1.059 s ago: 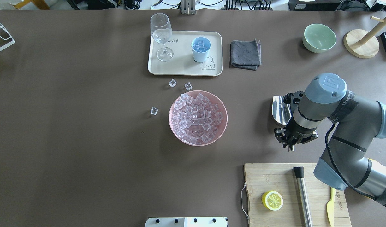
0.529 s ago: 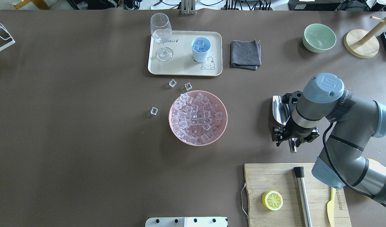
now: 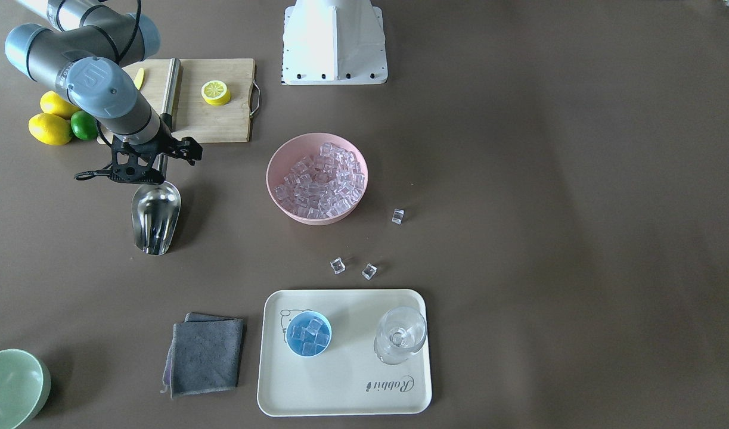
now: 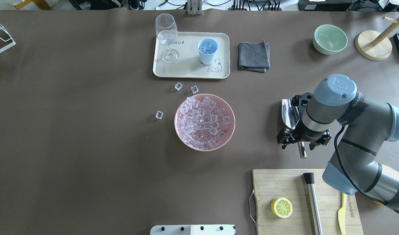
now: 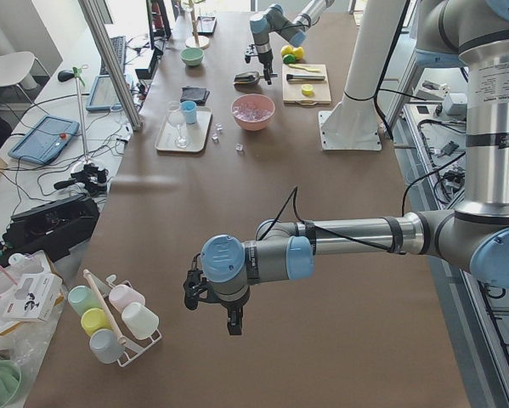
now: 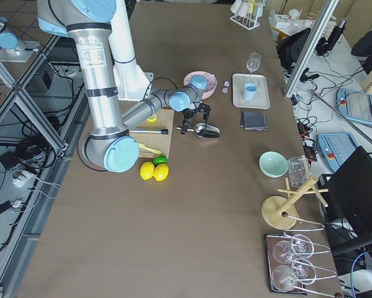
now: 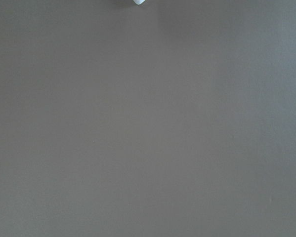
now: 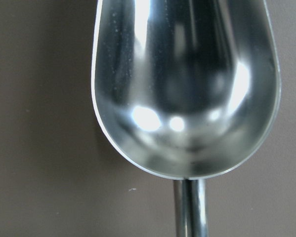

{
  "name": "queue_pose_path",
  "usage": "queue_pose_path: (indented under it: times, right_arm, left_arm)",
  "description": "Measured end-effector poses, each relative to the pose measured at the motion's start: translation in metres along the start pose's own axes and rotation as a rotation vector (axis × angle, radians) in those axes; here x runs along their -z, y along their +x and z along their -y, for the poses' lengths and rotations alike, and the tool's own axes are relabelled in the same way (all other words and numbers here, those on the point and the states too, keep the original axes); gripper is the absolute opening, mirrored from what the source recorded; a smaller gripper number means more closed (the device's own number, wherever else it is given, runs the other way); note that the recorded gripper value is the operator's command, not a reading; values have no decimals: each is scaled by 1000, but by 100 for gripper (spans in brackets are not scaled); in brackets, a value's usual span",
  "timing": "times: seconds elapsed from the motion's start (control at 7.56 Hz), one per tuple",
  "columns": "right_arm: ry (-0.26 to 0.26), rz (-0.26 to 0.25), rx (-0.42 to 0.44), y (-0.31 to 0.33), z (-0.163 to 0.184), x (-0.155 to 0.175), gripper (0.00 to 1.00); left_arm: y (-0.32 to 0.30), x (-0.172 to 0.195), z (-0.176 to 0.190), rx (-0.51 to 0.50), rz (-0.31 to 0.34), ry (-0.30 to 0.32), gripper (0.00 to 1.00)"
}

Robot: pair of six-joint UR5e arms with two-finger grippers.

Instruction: Put ice in cup with scoop

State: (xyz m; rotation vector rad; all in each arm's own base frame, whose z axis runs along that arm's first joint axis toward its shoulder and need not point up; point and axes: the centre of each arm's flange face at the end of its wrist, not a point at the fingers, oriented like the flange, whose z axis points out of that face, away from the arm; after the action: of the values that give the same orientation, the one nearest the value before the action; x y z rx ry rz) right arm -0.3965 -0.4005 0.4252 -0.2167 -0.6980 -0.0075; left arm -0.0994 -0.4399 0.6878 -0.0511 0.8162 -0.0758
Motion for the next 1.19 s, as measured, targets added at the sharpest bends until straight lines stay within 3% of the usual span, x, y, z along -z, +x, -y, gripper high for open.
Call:
queue_pose_path:
  times: [0.26, 0.66, 1.06, 1.19]
  right_arm:
    - [28, 18, -9, 6, 7, 20, 100]
    - [109, 53, 7, 34, 29, 76, 100]
    - [169, 28, 71, 88, 51, 115, 100]
    - [178, 18, 57, 115, 56, 119, 100]
  left_arm:
    - [1, 1, 1, 49, 0, 2, 98]
    - [3, 2, 2, 55, -3, 5, 98]
    - [7, 6, 4, 46, -3, 14, 98]
    - [7, 6, 5, 43, -1, 15, 98]
